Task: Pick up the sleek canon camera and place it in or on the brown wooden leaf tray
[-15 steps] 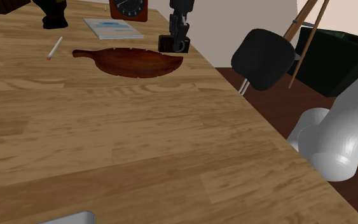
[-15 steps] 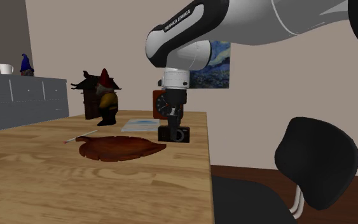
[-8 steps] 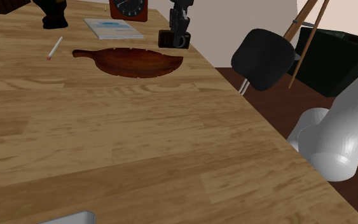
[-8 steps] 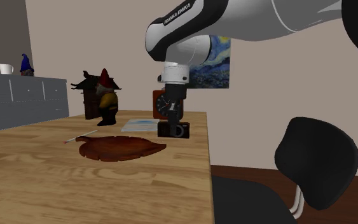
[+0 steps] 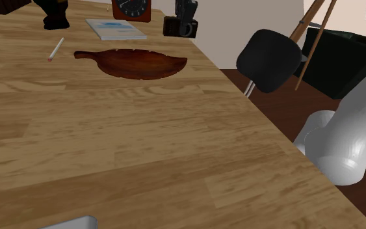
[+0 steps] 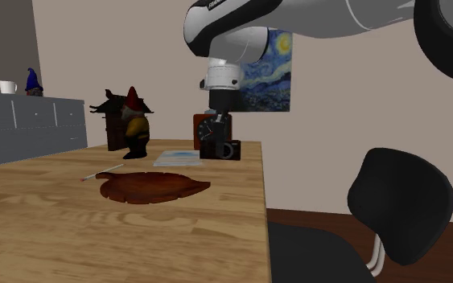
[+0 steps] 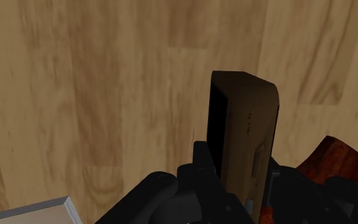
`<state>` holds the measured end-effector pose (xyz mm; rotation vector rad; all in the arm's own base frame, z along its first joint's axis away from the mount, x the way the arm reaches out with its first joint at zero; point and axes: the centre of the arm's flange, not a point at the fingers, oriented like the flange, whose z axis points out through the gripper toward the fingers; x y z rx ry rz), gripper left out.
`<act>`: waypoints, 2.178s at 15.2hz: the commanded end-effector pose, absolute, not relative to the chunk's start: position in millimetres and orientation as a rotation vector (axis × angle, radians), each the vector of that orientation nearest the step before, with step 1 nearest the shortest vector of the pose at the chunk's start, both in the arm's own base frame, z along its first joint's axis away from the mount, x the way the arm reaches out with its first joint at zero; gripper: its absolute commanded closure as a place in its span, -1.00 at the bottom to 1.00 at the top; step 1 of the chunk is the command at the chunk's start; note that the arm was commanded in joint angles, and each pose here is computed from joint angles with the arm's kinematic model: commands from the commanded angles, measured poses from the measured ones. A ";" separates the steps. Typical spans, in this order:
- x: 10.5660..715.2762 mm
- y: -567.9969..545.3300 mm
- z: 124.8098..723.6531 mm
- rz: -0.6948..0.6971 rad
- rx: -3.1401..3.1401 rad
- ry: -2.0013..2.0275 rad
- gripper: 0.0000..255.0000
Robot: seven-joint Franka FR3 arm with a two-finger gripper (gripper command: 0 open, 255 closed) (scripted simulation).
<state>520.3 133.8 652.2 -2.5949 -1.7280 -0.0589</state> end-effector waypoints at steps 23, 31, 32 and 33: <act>481.2 325.7 697.3 -0.059 -2.595 -1.728 1.00; 481.2 325.7 655.1 -0.059 -2.595 -1.728 1.00; 481.2 325.7 649.8 -0.059 -2.595 -1.728 1.00; 481.2 325.7 644.5 -0.059 -2.595 -1.728 1.00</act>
